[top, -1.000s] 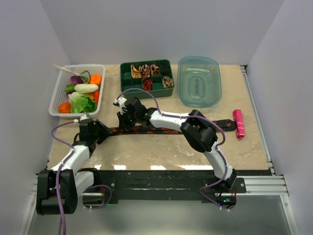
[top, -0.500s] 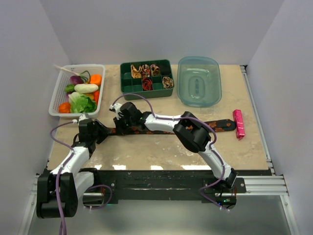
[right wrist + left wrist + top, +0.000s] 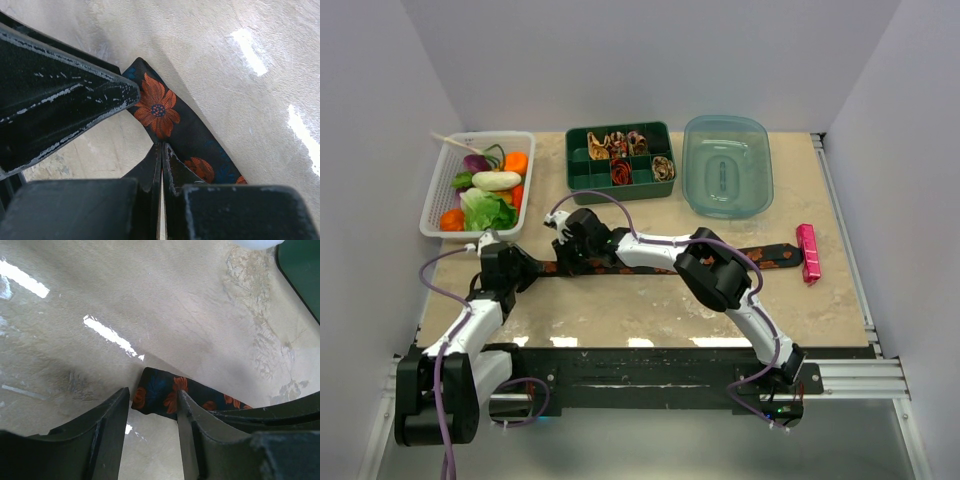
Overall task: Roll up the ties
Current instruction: Roll the tie at the center of the board.
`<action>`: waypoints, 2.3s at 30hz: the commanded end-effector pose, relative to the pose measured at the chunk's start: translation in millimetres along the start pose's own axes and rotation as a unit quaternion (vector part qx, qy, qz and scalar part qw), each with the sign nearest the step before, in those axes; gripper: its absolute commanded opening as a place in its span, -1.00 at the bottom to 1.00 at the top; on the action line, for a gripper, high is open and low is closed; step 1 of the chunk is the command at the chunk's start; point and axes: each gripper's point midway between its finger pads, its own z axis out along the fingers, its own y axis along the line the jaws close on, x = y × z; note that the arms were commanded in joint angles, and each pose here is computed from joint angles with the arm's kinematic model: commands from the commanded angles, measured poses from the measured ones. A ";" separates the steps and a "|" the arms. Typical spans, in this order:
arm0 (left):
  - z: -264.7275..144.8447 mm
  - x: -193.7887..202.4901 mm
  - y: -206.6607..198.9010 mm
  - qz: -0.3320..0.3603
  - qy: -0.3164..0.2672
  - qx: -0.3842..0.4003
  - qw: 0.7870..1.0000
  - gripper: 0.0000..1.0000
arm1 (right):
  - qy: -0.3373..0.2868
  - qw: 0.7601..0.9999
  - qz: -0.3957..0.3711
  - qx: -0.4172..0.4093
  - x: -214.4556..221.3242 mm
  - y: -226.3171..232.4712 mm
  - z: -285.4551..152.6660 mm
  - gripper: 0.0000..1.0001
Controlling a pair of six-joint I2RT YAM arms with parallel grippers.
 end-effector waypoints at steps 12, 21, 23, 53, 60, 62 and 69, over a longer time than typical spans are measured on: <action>11.6 -8.5 -8.1 0.011 -0.019 0.026 0.999 -0.64 | -0.012 1.000 0.000 -0.026 -17.9 21.2 -12.0 -1.00; 10.4 -9.3 -14.9 0.035 -0.015 0.043 0.998 -1.00 | -0.081 0.996 -0.011 -0.028 -69.8 37.5 -46.9 -1.00; 9.0 -11.0 -19.3 0.042 -0.017 0.053 0.998 -1.00 | -0.084 0.996 -0.009 -0.012 -72.7 30.8 -45.9 -1.00; -14.4 -10.9 -63.2 0.100 -0.017 0.163 0.981 -1.00 | -0.074 0.996 0.024 0.042 -47.7 -10.1 -6.4 -1.00; -16.6 -16.2 -68.2 0.100 -0.025 0.166 0.981 -1.00 | -0.066 0.996 0.027 0.045 -39.8 -18.1 -2.0 -1.00; -17.5 -18.2 -71.9 0.100 -0.027 0.170 0.980 -1.00 | -0.062 0.997 0.030 0.037 -36.0 -16.0 0.7 -1.00; -18.0 -21.9 -82.0 0.097 -0.030 0.181 0.978 -1.00 | -0.053 0.997 0.048 0.016 -24.2 -12.6 7.4 -1.00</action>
